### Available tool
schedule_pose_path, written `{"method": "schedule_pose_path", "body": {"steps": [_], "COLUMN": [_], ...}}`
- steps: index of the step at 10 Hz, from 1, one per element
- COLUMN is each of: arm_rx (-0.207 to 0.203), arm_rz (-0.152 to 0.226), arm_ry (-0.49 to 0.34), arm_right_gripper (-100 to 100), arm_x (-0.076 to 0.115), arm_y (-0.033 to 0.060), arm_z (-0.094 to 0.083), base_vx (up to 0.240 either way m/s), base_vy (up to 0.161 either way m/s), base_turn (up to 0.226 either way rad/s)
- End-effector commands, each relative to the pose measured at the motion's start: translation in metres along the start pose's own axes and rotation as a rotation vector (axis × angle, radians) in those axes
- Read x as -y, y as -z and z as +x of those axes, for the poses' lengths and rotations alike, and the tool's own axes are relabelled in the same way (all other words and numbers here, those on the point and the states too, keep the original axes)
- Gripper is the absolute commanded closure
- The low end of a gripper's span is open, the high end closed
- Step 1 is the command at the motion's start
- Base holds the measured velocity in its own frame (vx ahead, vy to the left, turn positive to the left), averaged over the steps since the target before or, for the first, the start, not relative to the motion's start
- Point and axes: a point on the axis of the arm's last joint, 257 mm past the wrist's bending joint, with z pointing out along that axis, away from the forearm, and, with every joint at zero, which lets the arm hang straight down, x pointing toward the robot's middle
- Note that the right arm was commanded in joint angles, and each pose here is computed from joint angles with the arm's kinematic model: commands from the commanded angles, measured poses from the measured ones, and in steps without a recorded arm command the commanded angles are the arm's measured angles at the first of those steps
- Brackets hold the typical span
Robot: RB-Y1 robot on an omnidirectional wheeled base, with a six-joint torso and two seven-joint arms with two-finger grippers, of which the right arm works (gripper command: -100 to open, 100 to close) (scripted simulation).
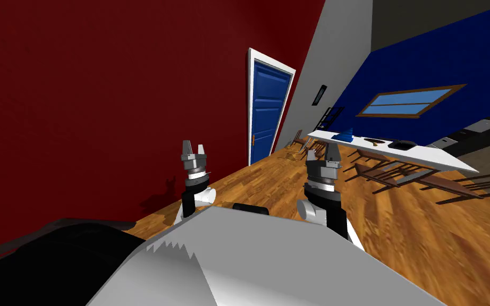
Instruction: Pull the door open
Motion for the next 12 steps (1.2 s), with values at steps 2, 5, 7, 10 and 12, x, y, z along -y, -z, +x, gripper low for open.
{"method": "schedule_pose_path", "body": {"steps": [2,5,7,10,12], "arm_rx": [-0.004,-0.003,0.001,0.009,0.016], "arm_rz": [0.023,0.060,0.085,0.113,0.134], "arm_ry": [-0.060,-0.153,-0.212,-0.278,-0.326], "arm_right_gripper": [-100,-100,-100,-100,-100], "arm_x": [0.015,0.037,0.052,0.069,0.081], "arm_y": [0.0048,0.0131,0.0189,0.0261,0.0316], "arm_z": [0.001,0.002,0.002,0.001,0.000], "base_vx": [0.057,0.086,0.086,0.071,0.056], "base_vy": [-0.023,-0.053,-0.060,-0.046,-0.042], "base_turn": [0.266,0.235,0.259,0.176,0.204]}}
